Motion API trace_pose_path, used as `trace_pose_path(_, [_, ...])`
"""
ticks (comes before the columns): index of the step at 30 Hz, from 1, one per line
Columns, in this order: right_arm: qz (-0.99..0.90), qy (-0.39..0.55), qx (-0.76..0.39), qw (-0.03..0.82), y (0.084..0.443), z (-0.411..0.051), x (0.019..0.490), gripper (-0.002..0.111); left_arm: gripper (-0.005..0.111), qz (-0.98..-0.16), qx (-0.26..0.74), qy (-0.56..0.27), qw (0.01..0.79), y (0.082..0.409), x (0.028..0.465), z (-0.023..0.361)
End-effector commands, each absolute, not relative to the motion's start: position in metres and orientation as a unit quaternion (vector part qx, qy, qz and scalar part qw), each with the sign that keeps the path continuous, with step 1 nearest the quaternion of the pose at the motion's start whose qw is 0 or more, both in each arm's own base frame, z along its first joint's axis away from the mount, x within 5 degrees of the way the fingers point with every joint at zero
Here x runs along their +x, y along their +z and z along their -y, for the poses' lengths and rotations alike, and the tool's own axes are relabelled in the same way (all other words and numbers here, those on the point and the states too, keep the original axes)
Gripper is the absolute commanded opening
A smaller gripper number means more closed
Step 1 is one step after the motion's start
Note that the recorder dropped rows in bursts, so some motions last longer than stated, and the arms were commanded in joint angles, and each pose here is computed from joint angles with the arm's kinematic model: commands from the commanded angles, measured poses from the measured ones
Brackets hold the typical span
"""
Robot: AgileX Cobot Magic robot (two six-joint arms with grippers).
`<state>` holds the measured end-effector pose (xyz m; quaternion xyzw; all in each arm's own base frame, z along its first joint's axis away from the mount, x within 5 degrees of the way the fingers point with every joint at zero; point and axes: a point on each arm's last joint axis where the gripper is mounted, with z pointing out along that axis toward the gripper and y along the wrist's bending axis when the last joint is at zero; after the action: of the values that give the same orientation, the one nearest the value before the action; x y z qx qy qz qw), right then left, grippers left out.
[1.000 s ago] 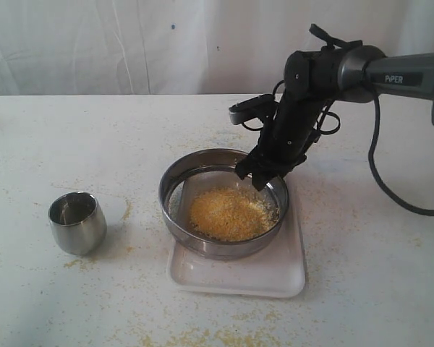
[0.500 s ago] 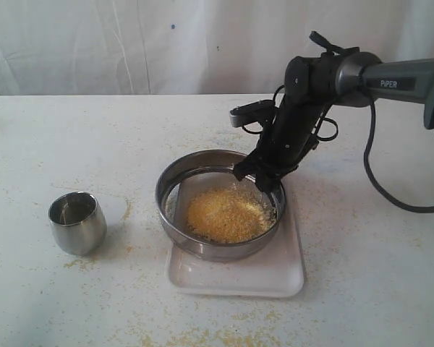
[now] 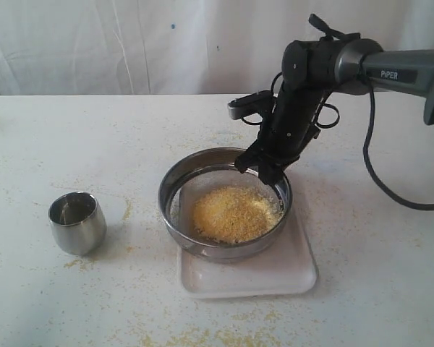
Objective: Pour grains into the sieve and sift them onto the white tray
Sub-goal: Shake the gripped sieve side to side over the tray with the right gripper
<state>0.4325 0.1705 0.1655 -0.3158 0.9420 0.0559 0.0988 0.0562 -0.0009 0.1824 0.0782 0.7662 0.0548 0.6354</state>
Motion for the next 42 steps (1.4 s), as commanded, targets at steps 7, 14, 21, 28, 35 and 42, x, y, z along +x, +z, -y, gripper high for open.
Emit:
trace_pose_path(7, [-0.945,0.045,-0.304,0.114,0.209,-0.142,0.437,0.000,0.000,-0.765,0.076,0.054,0.637,0.182,0.056,0.001])
trace_pose_path(14, [-0.926,0.128,-0.347,0.083,0.219,-0.139,0.426,0.000,0.000,-0.765,0.076,0.054,0.637,0.182,0.056,0.001])
trace_pose_path(21, [-0.958,0.121,-0.249,0.077,0.220,-0.128,0.430,0.000,0.000,-0.765,0.076,0.054,0.637,0.182,0.056,0.001])
trace_pose_path(28, [-0.938,0.107,-0.310,0.109,0.225,-0.127,0.430,0.000,0.000,-0.765,0.076,0.054,0.637,0.182,0.056,0.001])
trace_pose_path(35, [-0.908,0.213,-0.348,0.097,0.227,-0.150,0.417,0.000,0.000,-0.765,0.076,0.054,0.637,0.182,0.056,0.001])
trace_pose_path(42, [-0.979,0.064,-0.155,0.112,0.220,-0.120,0.433,0.000,0.000,-0.765,0.076,0.054,0.637,0.182,0.056,0.001])
